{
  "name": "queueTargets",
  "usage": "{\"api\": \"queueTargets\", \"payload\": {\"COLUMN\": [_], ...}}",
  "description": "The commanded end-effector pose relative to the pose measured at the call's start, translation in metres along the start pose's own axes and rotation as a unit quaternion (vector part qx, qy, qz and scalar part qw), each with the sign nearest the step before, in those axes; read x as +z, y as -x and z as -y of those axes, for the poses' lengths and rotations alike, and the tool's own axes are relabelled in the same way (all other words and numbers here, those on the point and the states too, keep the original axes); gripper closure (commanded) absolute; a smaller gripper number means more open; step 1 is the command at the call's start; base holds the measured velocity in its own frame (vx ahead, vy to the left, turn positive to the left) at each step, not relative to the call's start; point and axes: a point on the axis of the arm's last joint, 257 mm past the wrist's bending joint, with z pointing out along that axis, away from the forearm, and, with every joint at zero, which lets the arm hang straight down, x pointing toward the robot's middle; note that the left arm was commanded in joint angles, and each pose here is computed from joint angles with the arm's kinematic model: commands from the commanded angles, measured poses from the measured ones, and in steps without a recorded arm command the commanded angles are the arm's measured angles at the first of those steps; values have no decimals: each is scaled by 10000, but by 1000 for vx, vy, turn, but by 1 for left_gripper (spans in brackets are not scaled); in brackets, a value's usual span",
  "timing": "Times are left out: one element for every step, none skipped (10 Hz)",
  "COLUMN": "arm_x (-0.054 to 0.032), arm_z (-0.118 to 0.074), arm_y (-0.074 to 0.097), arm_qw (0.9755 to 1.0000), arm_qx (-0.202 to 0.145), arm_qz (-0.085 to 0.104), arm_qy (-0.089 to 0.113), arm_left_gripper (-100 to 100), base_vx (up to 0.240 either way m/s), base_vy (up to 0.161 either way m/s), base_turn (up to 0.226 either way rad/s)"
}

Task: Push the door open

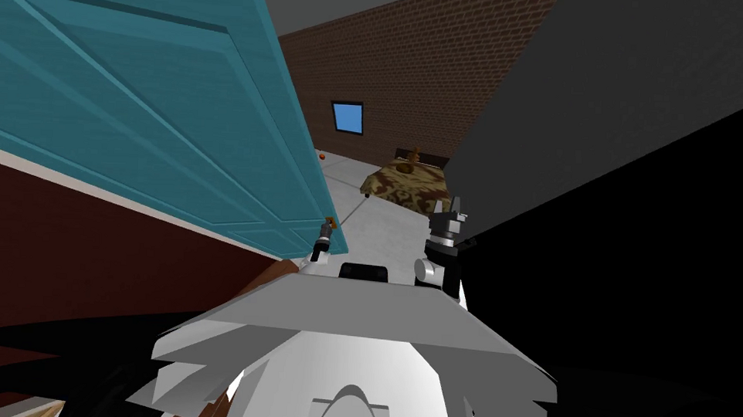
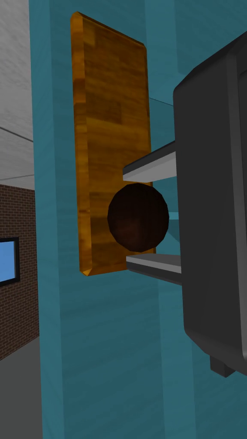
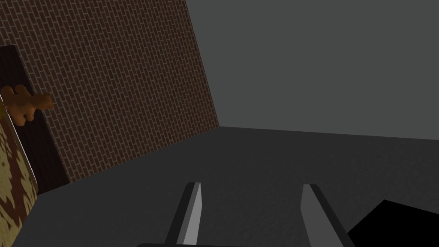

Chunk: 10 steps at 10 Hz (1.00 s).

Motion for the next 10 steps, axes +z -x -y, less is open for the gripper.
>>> {"api": "queueTargets", "payload": {"arm_x": [7,9,12,12,14,15,15,13,11,8], "arm_z": [6,7,10,10,14,16,19,20,22,23], "arm_y": [108,134,190,190,284,349,415,479,540,596], "arm_qw": [9999,9999,9998,9998,9995,9992,9989,9985,9981,9976], "arm_qx": [11,13,16,16,18,17,14,10,5,-1], "arm_qz": [114,142,205,205,312,388,466,545,620,691], "arm_qy": [1,2,3,3,6,8,10,13,16,19], "arm_left_gripper": [100,100,100,100,100,100,100,100,100,100], "base_vx": [107,175,195,130,147,214,202,190,201,205], "base_vy": [-42,-45,-41,-28,-24,-54,-51,-45,-65,-46], "base_turn": [40,48,47,29,40,59,62,57,57,56]}}
